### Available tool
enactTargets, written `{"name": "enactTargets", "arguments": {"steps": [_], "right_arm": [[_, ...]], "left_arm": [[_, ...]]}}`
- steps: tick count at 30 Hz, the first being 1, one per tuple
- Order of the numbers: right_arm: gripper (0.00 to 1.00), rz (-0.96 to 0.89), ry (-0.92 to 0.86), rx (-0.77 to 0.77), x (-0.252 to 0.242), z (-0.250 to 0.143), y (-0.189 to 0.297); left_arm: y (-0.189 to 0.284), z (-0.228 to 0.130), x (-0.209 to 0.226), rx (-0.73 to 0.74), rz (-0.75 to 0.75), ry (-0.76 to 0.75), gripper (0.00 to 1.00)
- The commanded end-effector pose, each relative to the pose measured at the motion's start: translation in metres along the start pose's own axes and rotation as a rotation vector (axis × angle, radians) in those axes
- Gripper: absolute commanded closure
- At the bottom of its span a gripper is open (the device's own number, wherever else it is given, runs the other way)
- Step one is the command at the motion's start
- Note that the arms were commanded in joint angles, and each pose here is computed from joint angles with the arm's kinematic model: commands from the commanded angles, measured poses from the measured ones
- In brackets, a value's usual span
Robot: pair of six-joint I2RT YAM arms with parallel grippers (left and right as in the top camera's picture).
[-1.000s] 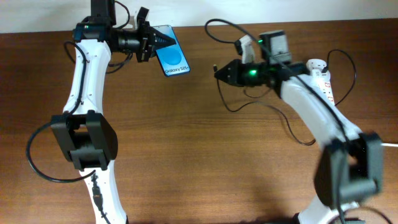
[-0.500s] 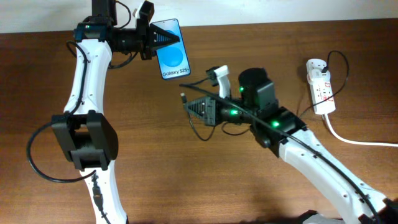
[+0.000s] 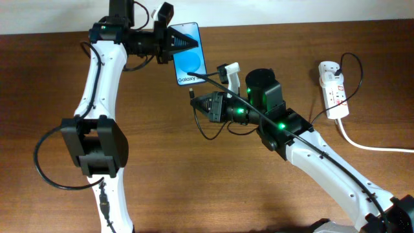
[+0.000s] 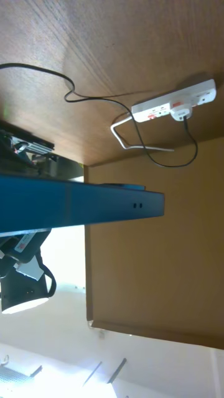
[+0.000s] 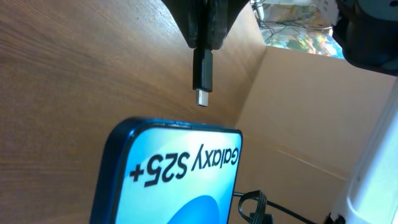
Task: Plug charger to phone and switch on socket
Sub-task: 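Push the plug up into the phone's bottom port with the right gripper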
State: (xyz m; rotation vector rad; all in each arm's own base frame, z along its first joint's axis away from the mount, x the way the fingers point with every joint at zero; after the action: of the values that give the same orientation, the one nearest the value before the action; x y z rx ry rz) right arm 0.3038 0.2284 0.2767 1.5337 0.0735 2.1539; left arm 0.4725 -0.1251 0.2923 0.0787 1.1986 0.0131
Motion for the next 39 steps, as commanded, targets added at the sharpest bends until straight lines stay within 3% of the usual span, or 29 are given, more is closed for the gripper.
{"name": "enactTargets", "arguments": {"steps": [1,39], "right_arm": [[0.96,0.013,0.02,-0.015,0.003,0.002,-0.001],[0.96,0.013,0.012,-0.079,-0.001,0.017,0.007]], "left_arm": [[0.009,0.003,-0.008,-0.014,-0.023,-0.038,1.0],[0.004,0.0,-0.013,0.004,-0.078,-0.038,1.0]]}}
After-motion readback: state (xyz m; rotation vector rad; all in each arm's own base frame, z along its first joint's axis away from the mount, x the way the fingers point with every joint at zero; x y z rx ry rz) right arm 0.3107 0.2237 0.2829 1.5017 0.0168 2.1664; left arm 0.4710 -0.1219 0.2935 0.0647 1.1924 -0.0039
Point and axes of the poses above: each gripper's point midway between its finger pads, its own y axis back along the fingers, its own x axis along the line the jaws close on, z = x × y, the point moved 8 cm from there along y, back along the fingers, and after that the axes turned 11 degrees about -y, right-handed, at the moved point
